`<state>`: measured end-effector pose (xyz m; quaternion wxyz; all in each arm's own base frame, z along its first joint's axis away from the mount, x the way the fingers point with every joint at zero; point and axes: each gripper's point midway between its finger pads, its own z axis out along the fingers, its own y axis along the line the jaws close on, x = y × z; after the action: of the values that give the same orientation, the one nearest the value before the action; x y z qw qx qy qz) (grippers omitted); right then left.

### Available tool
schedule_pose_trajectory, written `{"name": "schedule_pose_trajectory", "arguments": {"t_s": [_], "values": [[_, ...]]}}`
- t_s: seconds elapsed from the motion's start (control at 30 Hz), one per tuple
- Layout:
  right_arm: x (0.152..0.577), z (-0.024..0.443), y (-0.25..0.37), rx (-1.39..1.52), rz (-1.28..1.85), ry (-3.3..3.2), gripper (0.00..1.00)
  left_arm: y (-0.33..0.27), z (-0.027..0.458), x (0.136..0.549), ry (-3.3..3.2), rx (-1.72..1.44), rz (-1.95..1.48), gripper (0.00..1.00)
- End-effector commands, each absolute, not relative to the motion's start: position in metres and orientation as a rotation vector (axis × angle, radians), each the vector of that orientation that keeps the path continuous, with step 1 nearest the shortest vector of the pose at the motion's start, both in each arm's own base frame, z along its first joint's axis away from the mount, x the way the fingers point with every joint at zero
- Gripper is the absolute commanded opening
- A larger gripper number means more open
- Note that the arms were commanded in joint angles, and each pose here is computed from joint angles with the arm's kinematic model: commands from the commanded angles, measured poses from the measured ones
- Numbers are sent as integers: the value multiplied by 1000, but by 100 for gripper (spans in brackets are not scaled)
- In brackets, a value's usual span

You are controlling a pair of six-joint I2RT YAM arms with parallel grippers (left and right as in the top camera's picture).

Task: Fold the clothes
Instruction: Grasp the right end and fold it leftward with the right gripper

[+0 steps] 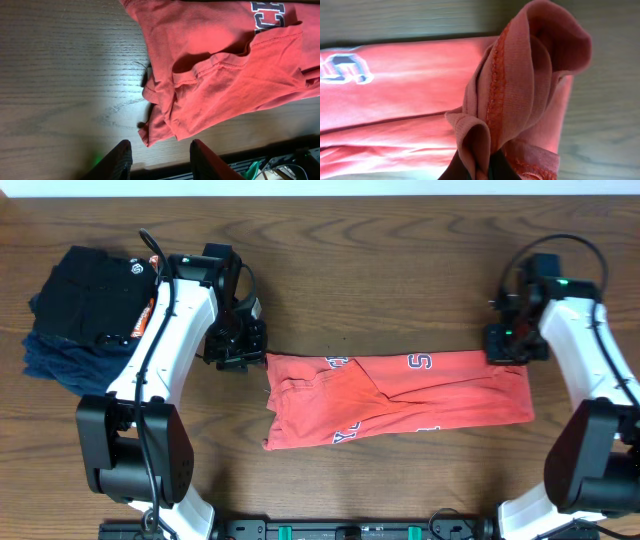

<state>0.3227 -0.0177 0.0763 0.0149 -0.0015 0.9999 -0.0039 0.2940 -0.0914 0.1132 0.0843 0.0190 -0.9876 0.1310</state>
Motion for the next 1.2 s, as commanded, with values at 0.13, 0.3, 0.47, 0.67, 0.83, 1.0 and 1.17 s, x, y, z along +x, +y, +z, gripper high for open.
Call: {"name": "schedule_pose_trajectory", "arguments": {"t_s": [0.13, 0.3, 0.47, 0.67, 0.83, 1.0, 1.17], "values": [[322, 83, 40, -185, 17, 3096, 6, -92, 111, 293, -2938, 47, 399, 40], [318, 83, 64, -303, 19, 3088, 13, -92, 111, 293, -2937, 46, 399, 40], [314, 83, 77, -366, 23, 3086, 18, -92, 111, 293, -2938, 46, 398, 40], [303, 84, 103, -490, 176, 3091, 35, -92, 111, 293, -2938, 46, 398, 40], [300, 84, 103, -564, 167, 3086, 46, -92, 111, 293, -2939, 45, 398, 40], [306, 83, 70, -473, -135, 3094, 51, -92, 111, 294, -2942, 45, 400, 40], [308, 88, 38, -246, -381, 3092, 51, -92, 111, 293, -2940, 46, 400, 56]]}}
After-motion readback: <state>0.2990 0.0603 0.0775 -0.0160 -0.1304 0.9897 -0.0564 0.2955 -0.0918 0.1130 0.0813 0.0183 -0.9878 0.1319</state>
